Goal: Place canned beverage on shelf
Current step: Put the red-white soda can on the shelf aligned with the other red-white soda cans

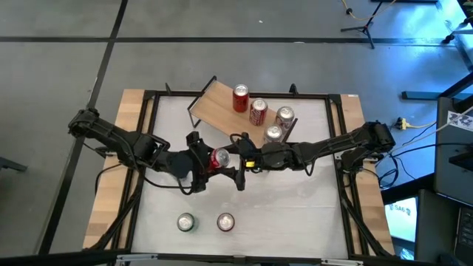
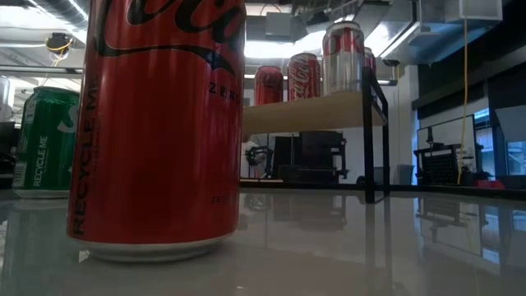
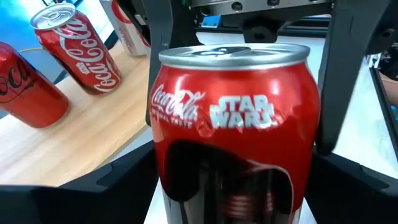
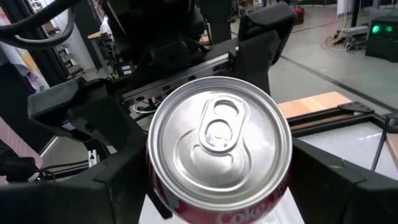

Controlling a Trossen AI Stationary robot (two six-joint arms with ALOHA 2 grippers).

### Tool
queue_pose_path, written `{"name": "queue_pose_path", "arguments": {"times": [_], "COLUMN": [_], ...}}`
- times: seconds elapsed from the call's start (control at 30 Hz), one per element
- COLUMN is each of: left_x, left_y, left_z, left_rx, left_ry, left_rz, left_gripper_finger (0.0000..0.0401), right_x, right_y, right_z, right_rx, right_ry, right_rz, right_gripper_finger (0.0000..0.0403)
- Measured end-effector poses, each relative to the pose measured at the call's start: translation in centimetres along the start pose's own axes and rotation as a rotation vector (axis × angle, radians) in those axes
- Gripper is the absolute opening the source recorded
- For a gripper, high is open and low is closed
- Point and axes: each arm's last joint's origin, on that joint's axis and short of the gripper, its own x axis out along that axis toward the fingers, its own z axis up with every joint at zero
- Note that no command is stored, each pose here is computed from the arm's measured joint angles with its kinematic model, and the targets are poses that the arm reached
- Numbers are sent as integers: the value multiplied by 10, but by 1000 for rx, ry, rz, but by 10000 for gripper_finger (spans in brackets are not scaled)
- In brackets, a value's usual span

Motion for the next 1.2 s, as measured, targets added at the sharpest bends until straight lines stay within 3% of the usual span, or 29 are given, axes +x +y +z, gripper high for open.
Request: {"name": "queue_pose_path", "arguments": {"times": [0.2,0.5,1.2], "left_x": [7,8,8], "left_y": [0,0,0], "left_z": [2,1,1], "left_rx": [-31,-29,-28], "left_ry": [1,7,7], "left_rz": [-6,-2,-2], "left_gripper_finger": [327,278,286], "right_x": [0,0,0], "right_y": [1,1,1], "right_z": [2,2,1], "right_rx": [-24,-28,-30], "right_ry": [-20,-19,-6], "right_rz": [16,12,17], "right_gripper_finger": [312,312,317]}}
